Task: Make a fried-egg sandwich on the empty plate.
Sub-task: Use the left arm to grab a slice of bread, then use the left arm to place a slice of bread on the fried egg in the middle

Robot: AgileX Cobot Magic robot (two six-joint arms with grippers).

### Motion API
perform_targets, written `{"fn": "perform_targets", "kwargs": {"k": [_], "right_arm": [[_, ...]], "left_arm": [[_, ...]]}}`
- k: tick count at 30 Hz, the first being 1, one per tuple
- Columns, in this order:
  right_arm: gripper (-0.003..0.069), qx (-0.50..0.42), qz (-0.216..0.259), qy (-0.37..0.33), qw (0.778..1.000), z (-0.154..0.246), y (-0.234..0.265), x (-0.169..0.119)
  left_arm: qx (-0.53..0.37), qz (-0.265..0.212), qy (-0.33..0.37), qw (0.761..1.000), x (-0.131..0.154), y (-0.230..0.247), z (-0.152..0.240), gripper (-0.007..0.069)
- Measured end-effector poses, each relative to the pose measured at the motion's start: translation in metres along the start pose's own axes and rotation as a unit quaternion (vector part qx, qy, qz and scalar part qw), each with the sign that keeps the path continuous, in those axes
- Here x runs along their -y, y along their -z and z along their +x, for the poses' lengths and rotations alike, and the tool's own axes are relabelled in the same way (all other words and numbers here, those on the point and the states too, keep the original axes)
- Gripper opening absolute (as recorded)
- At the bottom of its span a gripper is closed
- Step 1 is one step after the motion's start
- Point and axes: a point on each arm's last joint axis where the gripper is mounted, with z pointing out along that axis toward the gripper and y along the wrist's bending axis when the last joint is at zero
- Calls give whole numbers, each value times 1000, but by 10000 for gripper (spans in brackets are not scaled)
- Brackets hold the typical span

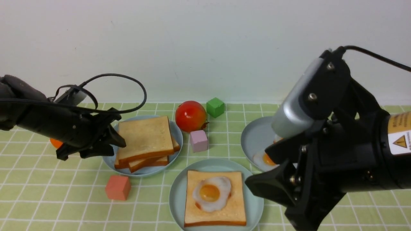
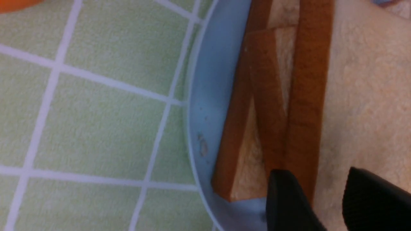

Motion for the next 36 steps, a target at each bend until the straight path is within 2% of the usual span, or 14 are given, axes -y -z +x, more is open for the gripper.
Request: {"fn": "perform_targets", "kwargs": {"k": [1,4,7,9,11,15,20,24,28,32,36], "right_arm": [[463,0,0,0,1000,0,0,0],[276,-1,-3,-3,1000,0,0,-1],[50,0,-8,-10,1000,0,0,-1],[-6,1,-11,-13,1000,0,0,-2],[-11,2,-11,-13,1000,0,1,-2],[-10,4,-14,-16,1000,0,2,-3],[-9,5,-18,-22,1000,-1,2,-4],[-7,6,-19,-24,1000,-1,2,-4],[-3,7,-20,-25,999,-1,2,-4],[0,7,-21,-25,999,-1,2,-4],[3,7,-21,-25,999,-1,2,-4]], "left_arm": [[0,1,-2,1000,0,-1,0,262],[-5,13,-33,999,-3,-10,0,195],[-6,13,-42,999,-3,-11,0,124],[-6,13,-44,999,-3,-11,0,71],[-10,14,-46,999,-3,-11,0,40],[-13,15,-51,998,0,-2,1,41],[11,33,-69,997,22,40,1,41],[29,57,-86,994,46,71,15,41],[8,85,-95,992,69,68,66,41],[-25,84,-103,991,76,40,113,41],[-38,79,-117,989,85,14,137,41]]}}
